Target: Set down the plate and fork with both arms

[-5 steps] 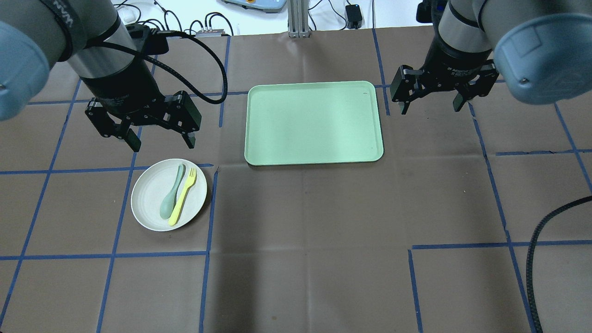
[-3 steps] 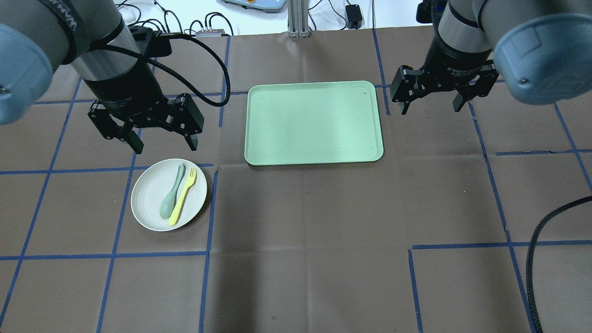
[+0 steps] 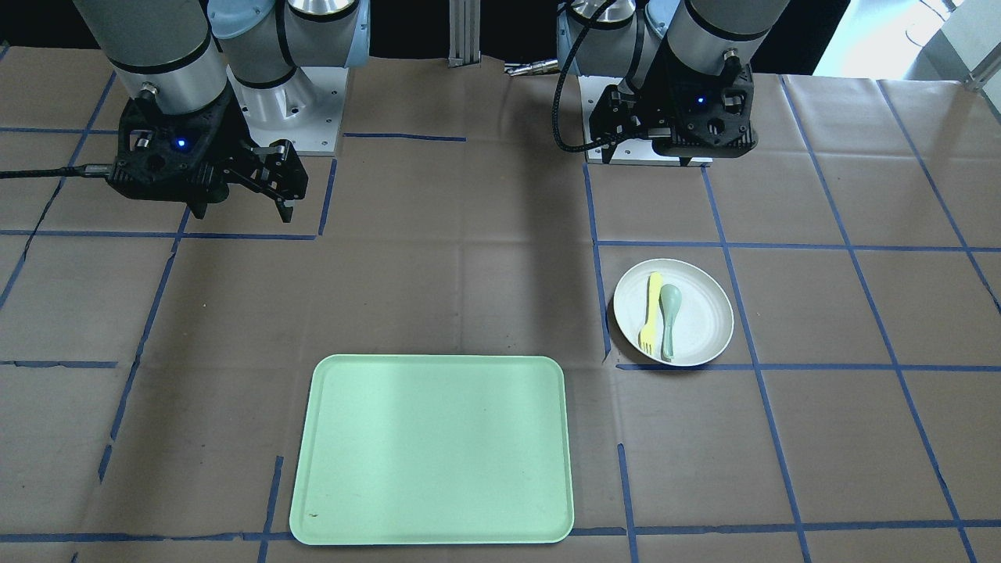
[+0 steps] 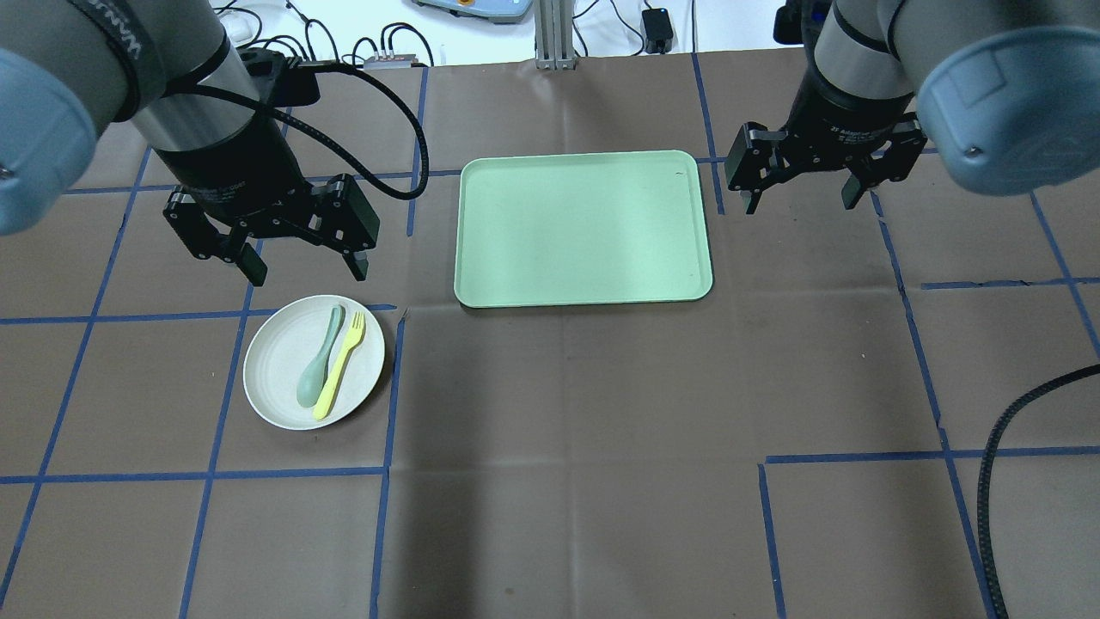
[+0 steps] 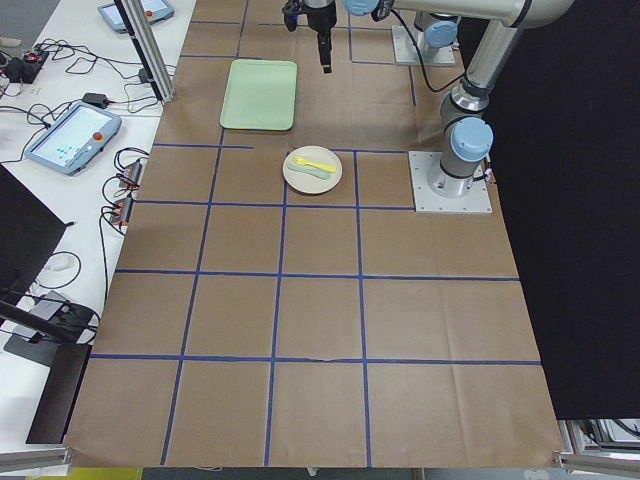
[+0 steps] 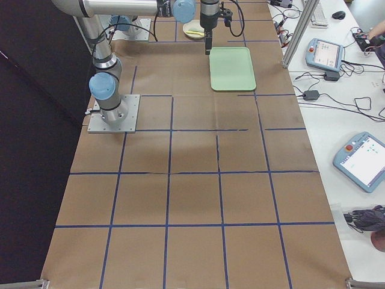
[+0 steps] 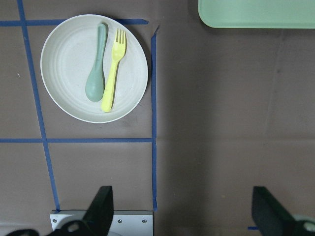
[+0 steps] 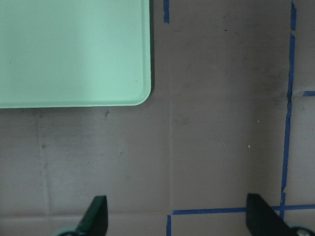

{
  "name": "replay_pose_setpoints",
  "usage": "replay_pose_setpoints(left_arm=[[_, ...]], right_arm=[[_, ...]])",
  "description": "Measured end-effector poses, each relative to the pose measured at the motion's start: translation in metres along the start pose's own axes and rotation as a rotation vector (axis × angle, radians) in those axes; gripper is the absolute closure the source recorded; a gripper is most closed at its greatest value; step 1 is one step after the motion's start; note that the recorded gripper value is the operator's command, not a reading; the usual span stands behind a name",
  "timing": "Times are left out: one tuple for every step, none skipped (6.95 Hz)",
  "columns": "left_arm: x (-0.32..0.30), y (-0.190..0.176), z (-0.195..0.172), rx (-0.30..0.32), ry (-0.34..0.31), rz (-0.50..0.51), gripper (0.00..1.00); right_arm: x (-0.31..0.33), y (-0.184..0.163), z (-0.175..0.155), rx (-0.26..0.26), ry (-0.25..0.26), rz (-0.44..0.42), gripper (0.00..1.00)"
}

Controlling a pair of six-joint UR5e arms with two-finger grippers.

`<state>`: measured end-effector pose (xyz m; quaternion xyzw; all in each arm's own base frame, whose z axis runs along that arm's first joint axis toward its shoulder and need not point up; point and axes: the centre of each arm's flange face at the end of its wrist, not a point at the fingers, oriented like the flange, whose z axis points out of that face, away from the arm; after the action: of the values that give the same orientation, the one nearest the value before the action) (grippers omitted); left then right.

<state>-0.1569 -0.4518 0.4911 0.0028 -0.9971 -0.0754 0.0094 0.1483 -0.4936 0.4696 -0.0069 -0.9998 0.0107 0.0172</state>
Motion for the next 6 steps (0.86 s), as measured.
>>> replay_pose_setpoints(left_arm=[[0.0000,0.0002,0.0001,0.000,0.000,0.001,0.00],[-0.0002,0.0003,0.0001,0.000,-0.001,0.002,0.00],[-0.0006,0.0002,0.0001,0.000,-0.001,0.002,0.00],[-0.0008,0.0002,0.0003,-0.001,-0.002,0.002,0.00],[-0.0011,0.0001,0.0008,-0.002,-0.001,0.003,0.00],[-0.0049,-0.0021,0.0035,-0.007,0.000,0.025,0.00]], right_arm=[[0.0001,-0.0001,-0.0001,0.000,0.000,-0.001,0.00],[0.0007,-0.0003,-0.0002,0.000,0.000,-0.005,0.00],[0.0010,-0.0004,-0.0003,0.000,-0.001,-0.008,0.00],[0.0016,-0.0006,-0.0002,0.000,-0.002,-0.010,0.00],[0.0022,-0.0008,-0.0002,0.000,-0.003,-0.009,0.00],[0.0025,-0.0009,-0.0002,0.000,-0.003,-0.009,0.00]])
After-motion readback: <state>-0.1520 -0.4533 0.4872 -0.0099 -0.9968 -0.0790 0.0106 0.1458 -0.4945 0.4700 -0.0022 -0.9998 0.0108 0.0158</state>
